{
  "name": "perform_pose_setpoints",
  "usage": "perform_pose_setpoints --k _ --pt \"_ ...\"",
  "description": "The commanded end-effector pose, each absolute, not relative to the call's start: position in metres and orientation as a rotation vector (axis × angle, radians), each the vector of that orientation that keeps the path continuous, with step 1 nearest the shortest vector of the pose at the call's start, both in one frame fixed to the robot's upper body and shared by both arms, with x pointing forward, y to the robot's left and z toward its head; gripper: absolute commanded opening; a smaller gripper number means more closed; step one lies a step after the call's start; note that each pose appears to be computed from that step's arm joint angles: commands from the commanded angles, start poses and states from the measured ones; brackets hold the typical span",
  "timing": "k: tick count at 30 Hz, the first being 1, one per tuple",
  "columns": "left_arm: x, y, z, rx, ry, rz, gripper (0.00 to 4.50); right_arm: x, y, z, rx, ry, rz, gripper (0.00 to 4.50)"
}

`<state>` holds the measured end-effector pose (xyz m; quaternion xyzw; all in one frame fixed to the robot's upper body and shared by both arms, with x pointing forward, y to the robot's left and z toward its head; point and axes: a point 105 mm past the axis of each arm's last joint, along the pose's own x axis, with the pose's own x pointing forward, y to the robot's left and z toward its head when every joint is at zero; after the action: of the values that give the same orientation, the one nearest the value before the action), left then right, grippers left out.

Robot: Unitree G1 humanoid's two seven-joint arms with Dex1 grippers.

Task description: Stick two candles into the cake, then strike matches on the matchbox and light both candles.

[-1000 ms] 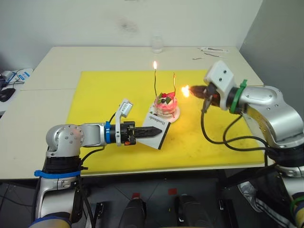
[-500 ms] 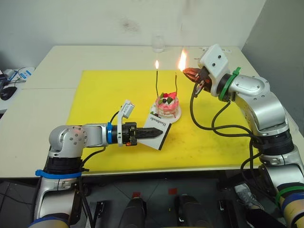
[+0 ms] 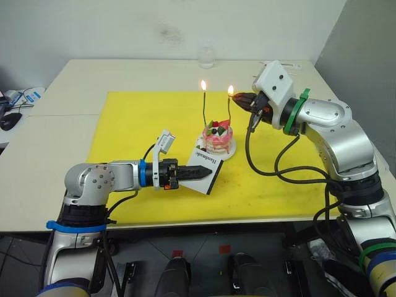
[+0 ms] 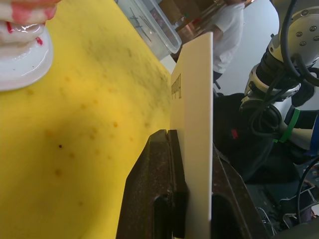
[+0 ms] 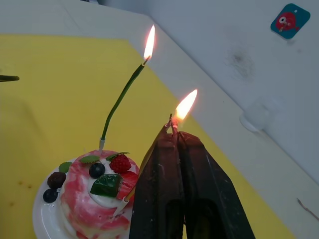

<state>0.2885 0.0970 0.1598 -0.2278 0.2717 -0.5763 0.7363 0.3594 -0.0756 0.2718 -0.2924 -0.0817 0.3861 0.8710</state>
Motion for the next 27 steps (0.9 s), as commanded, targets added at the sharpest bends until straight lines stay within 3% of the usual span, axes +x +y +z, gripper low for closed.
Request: perform_pose_setpoints --k 1,27 --pt "0.2888 0.0971 0.1662 -0.482 0.568 -1.285 0.48 0.3538 -0.0765 0.2823 -0.622 -0.213 0.806 0.03" --pt "0.2884 0.0942 0.166 -0.478 0.565 -1.3 0.48 0.352 -0.0811 0.2872 -0.642 -0.217 0.791 0.03"
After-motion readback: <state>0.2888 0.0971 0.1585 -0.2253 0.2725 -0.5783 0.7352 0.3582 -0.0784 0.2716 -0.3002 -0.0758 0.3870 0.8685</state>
